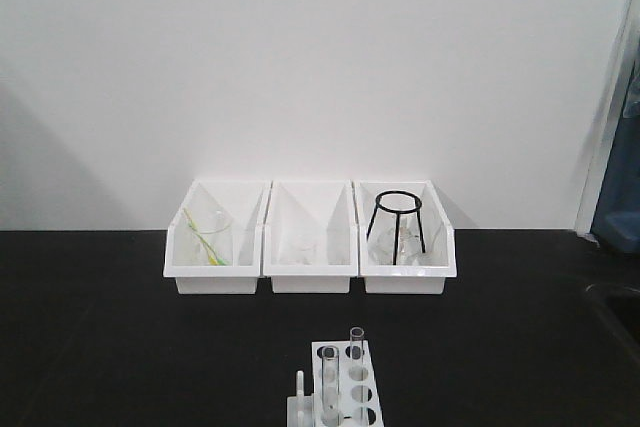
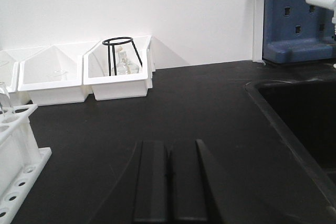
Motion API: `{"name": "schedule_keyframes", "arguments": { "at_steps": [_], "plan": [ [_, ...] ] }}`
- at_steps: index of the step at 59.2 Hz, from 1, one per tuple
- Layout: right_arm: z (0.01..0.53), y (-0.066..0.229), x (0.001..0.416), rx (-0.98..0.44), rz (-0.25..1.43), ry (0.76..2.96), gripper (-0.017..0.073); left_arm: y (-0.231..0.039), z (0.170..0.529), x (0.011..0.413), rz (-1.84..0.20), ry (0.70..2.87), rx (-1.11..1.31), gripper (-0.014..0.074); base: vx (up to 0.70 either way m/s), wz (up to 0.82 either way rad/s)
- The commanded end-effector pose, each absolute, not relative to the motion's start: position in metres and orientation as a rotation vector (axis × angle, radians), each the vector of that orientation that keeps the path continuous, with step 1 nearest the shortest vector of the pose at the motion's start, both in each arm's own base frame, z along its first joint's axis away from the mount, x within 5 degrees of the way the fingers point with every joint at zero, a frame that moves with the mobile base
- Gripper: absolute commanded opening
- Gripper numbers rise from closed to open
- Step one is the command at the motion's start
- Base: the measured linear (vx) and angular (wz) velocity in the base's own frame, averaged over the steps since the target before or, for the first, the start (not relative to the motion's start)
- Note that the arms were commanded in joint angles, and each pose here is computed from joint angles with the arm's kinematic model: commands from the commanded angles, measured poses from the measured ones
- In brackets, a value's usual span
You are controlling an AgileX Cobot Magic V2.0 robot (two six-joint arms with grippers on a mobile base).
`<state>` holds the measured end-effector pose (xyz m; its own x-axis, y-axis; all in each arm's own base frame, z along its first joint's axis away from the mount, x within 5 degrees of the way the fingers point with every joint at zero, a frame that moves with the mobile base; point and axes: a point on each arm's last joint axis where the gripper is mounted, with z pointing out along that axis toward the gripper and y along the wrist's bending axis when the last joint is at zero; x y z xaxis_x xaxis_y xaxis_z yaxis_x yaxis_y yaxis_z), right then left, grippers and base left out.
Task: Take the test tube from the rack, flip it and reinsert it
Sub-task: 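Drive the base up to the bench facing the white test-tube rack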
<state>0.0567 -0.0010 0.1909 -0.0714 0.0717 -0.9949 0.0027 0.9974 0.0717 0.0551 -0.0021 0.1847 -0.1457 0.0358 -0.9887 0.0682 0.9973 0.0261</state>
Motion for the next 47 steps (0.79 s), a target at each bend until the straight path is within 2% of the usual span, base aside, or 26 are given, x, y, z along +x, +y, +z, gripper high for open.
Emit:
{"name": "schedule_keyframes", "arguments": {
  "at_steps": [1,6,10,13,23,32,41,47],
  "plan": [
    [0.198,0.000,0.056,0.037,0.061,1.555,-0.0011,-0.003,0.194,0.055,-0.053,1.627,0.074,-0.0006,0.01,0.00],
    [0.201,0.001,0.056,0.035,0.074,1.520,-0.0011,-0.003,0.194,0.055,-0.053,1.627,0.074,-0.0006,0.00,0.00],
    [0.221,0.003,0.053,0.077,0.169,1.387,-0.0011,-0.003,0.194,0.055,-0.053,1.627,0.074,-0.0006,0.00,0.00],
    [0.240,0.004,0.049,0.065,0.180,1.302,-0.0011,-0.003,0.194,0.055,-0.053,1.627,0.074,-0.0006,0.00,0.00],
    [0.342,0.004,0.032,-0.055,0.041,1.094,-0.0011,-0.003,0.194,0.055,-0.053,1.626,0.074,-0.0006,0.00,0.00],
    [0.417,0.006,0.081,-0.076,0.011,1.156,-0.0011,-0.003,0.194,0.055,-0.053,1.626,0.074,-0.0006,0.00,0.00],
    [0.434,0.008,0.143,-0.074,0.017,1.279,-0.0011,-0.003,0.194,0.055,-0.053,1.626,0.074,-0.0006,0.00,-0.01],
    [0.435,0.009,0.164,-0.080,0.026,1.295,-0.0009,-0.003,0.194,0.055,-0.053,1.626,0.074,-0.0006,0.00,0.00]
  ]
}}
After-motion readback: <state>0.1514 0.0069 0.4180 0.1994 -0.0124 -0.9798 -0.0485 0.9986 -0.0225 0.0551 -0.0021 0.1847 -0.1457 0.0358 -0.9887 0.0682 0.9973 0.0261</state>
